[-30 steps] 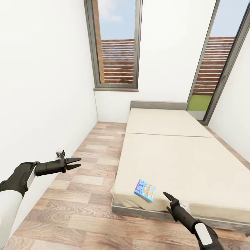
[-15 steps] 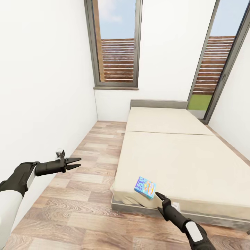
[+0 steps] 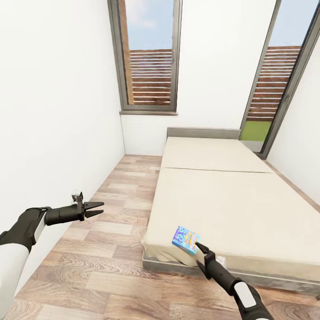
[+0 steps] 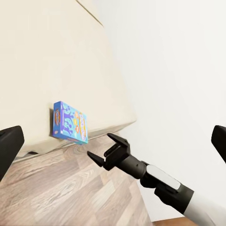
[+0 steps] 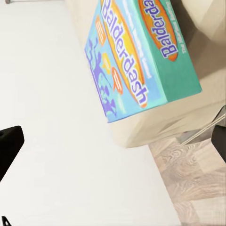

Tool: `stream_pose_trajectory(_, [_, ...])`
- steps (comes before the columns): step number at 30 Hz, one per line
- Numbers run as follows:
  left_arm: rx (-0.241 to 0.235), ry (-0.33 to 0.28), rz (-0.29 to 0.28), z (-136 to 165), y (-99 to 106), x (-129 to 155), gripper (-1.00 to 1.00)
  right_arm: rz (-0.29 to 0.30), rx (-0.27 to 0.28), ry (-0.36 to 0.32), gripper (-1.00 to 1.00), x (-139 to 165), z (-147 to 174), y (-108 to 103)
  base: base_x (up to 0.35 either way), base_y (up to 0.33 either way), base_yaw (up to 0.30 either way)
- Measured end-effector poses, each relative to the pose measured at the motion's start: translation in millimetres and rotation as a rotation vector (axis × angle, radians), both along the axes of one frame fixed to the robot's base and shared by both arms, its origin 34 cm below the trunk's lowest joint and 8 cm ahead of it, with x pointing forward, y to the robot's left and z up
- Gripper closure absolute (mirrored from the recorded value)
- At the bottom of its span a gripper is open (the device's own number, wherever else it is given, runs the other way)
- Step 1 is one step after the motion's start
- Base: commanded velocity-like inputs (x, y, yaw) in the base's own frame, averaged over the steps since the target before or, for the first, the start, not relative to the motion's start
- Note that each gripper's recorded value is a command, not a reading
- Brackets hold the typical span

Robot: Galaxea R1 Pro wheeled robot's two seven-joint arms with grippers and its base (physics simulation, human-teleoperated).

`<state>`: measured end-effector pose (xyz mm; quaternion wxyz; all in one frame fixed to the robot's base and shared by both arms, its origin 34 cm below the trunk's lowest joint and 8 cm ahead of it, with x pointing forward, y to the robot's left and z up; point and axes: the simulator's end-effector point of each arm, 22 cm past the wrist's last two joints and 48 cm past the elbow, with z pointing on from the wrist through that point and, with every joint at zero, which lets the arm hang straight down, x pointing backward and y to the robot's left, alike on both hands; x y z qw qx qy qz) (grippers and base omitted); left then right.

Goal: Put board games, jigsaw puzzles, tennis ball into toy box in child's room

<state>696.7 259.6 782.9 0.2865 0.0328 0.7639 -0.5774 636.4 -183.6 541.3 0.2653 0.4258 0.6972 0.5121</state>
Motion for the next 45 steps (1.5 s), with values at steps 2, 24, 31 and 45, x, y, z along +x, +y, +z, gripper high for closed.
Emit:
stream_pose_trajectory(2, [0.001,0.000,0.000,-0.1,-0.1,0.0,-1.00,0.007,0.028,-0.020,-1.00,0.6,6.6,2.3,0.000,0.000,0.000])
stream_pose_trajectory(24, [-0.003,-0.005,-0.005,-9.0,-2.0,-1.9,-1.00,0.010,0.095,-0.067,-1.00,0.3,12.2,2.1,0.000,0.000,0.000])
stream_pose_trajectory(31, [-0.003,-0.005,-0.005,-23.4,-2.2,-4.5,-1.00,-0.006,0.102,-0.072,-1.00,-0.6,-0.6,-2.8,0.000,0.000,0.000])
stream_pose_trajectory(45, [-0.003,-0.007,-0.006,-42.3,-2.7,-8.2,-1.00,-0.025,0.110,-0.079,-1.00,-2.6,-17.7,-8.6,0.000,0.000,0.000])
